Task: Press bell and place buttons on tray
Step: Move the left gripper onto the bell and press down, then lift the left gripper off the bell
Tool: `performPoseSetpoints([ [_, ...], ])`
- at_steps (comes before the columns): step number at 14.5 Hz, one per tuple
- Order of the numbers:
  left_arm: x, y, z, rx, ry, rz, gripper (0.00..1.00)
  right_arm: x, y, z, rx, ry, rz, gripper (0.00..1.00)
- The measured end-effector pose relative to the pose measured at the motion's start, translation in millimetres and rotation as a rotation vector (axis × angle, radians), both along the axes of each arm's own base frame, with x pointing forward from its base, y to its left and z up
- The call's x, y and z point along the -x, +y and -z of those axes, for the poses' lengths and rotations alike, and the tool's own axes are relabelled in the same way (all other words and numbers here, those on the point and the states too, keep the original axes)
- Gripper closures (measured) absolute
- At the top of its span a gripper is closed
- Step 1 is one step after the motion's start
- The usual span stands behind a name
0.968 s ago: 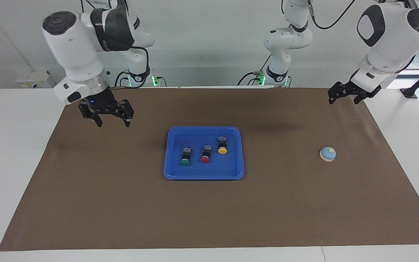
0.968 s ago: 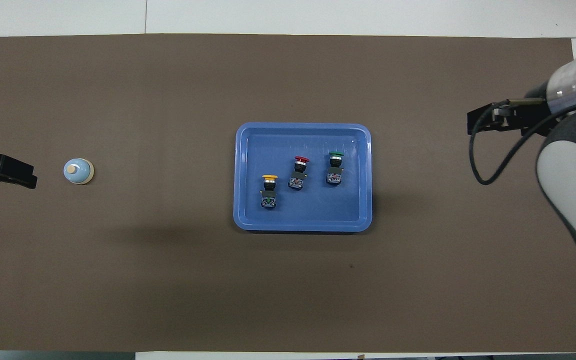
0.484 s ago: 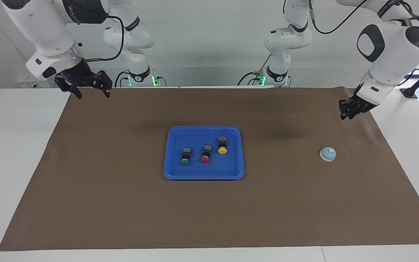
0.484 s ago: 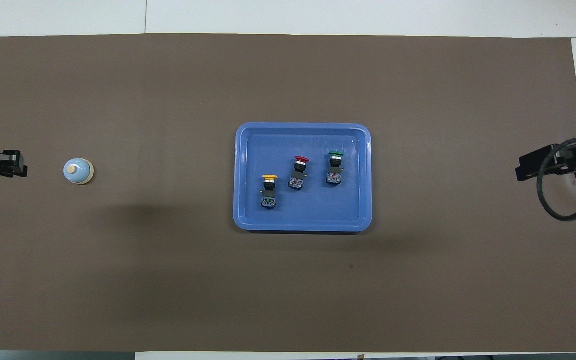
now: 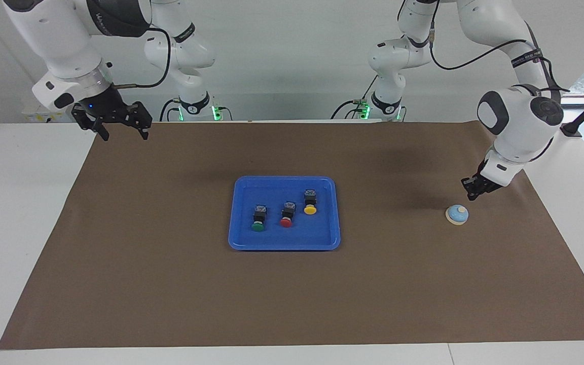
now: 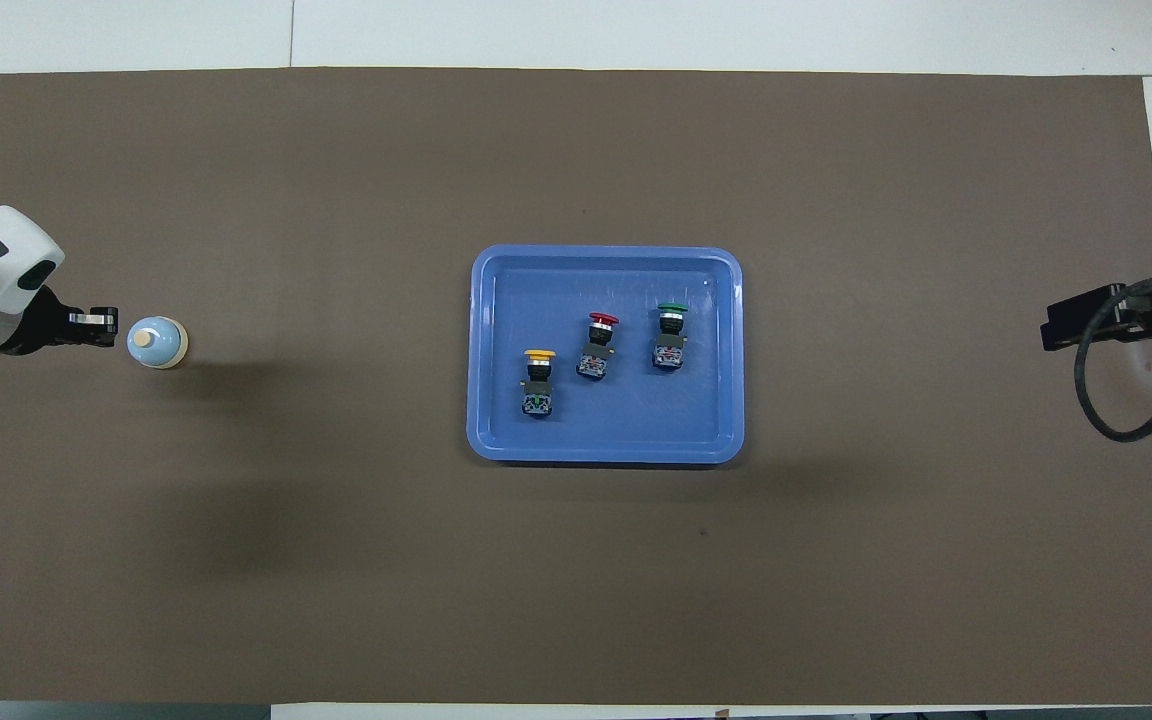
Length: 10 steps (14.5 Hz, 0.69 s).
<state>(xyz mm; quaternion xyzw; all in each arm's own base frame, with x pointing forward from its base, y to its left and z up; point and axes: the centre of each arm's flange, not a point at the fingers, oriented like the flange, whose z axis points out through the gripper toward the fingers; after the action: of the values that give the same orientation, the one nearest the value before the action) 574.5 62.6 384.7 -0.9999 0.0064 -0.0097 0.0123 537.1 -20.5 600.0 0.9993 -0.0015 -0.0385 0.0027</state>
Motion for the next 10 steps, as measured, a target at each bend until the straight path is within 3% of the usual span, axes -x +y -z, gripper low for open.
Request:
performPoseSetpoints([
  [6, -12.0, -1.6, 47.2, 0.005, -0.010, 0.007, 0.99, 0.0, -5.3, 2.3, 0.023, 0.004, 0.004, 0.00],
  [10, -14.1, -3.2, 46.5, 0.005, -0.016, 0.010, 0.94, 0.0, -5.6, 2.3, 0.026, 0.004, 0.003, 0.00],
])
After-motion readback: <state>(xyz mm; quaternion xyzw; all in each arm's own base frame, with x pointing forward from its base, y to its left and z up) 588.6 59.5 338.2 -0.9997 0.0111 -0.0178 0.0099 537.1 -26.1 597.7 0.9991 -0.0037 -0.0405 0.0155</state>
